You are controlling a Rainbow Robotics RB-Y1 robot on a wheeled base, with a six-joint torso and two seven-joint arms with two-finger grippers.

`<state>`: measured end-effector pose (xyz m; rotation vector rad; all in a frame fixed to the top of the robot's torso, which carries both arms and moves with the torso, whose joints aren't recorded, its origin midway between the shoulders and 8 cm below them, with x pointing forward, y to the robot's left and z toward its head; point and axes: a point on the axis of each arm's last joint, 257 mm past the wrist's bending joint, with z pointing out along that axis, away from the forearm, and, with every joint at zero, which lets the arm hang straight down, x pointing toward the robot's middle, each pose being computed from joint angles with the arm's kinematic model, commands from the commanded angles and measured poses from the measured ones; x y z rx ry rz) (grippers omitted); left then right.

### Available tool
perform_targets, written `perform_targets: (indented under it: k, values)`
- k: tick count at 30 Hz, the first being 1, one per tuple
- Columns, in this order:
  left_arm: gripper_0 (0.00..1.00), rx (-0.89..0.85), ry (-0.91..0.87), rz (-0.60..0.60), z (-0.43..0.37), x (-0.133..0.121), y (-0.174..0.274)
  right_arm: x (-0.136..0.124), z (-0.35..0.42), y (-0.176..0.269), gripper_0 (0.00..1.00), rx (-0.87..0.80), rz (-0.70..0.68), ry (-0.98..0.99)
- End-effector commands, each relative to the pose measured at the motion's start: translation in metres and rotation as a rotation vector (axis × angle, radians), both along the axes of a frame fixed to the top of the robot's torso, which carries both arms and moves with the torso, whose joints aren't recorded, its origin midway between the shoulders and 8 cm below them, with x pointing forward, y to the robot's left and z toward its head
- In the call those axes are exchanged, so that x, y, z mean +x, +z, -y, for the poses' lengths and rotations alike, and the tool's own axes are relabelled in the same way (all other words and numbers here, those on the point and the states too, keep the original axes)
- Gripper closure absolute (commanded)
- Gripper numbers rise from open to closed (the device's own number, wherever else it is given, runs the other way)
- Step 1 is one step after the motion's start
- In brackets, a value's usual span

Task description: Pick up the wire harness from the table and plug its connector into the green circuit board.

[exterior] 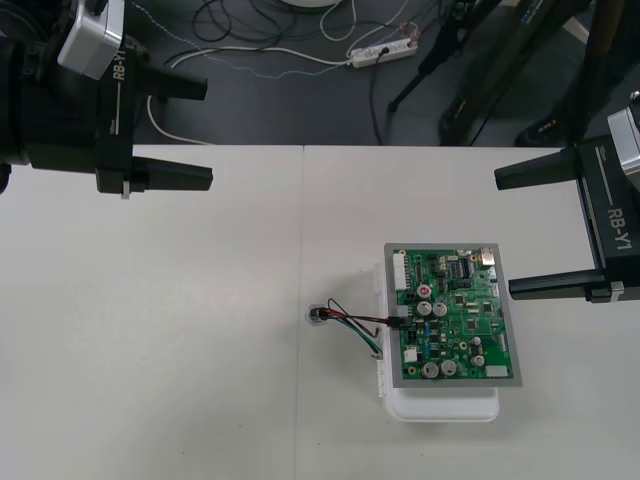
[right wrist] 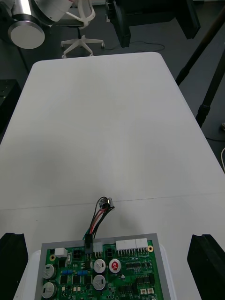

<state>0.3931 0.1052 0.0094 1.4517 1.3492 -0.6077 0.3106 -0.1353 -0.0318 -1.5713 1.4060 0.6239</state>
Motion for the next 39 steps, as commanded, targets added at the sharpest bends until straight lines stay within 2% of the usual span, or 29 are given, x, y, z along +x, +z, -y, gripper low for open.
perform_targets:
  k: [1,39]
  values:
    - [0.01,0.019,-0.028,0.082,0.0019,-0.0060,0.0119,0.0012,0.0013,0.0103,0.00,-0.002,0.082,0.013]
    - [0.01,0.019,-0.028,0.082,0.0019,-0.0060,0.0119,0.0012,0.0013,0.0103,0.00,-0.002,0.082,0.013]
